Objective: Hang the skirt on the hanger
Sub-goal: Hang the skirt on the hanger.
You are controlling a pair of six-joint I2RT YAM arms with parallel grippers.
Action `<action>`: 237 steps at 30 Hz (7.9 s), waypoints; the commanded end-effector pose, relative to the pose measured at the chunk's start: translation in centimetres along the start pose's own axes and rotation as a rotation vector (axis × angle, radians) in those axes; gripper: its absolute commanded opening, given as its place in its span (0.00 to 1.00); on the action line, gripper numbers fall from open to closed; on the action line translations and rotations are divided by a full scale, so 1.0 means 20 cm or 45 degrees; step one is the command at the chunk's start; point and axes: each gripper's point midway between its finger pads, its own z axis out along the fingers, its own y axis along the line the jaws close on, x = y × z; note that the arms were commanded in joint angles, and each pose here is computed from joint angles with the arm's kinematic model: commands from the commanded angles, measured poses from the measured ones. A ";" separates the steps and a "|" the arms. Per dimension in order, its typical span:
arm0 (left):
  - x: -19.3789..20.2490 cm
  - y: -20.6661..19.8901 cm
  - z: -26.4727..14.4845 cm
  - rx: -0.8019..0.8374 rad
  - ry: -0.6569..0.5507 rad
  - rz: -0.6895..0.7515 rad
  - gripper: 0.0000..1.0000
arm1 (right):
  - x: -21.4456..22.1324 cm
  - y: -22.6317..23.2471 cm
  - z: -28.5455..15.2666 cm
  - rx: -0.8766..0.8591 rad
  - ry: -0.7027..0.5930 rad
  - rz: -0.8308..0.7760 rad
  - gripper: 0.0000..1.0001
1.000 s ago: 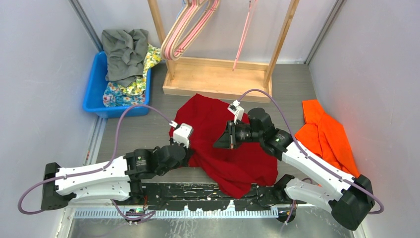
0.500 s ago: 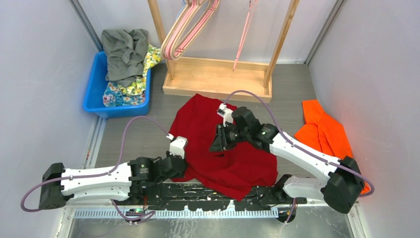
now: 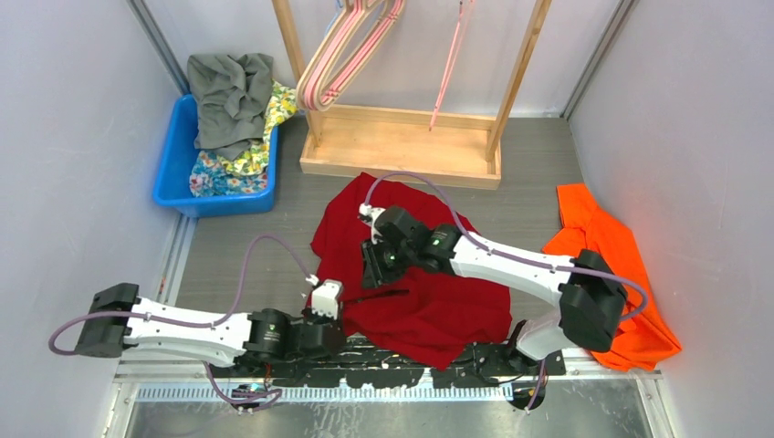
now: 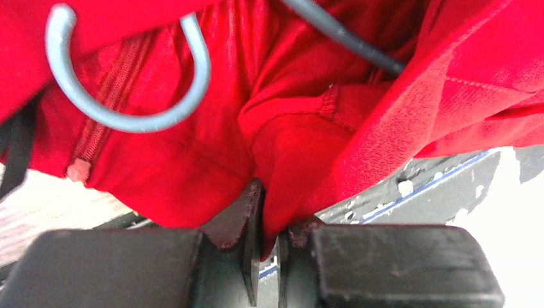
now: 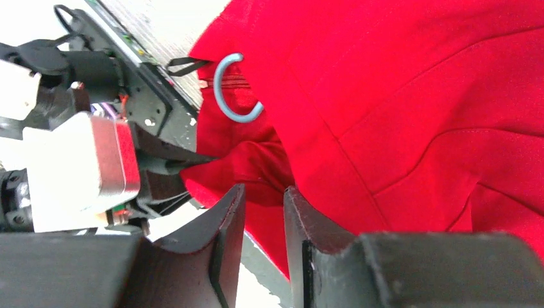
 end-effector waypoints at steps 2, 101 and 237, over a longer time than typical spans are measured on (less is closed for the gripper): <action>0.09 -0.01 0.00 -0.038 -0.010 -0.097 0.13 | -0.04 0.02 0.06 0.114 -0.027 -0.049 0.36; -0.06 -0.03 -0.30 0.009 -0.248 -0.033 0.80 | 0.40 -0.02 0.56 0.405 0.186 -0.307 0.56; -1.62 -0.36 -0.40 0.252 -0.543 0.459 0.00 | -0.60 0.25 -1.22 -0.979 -0.543 0.305 0.01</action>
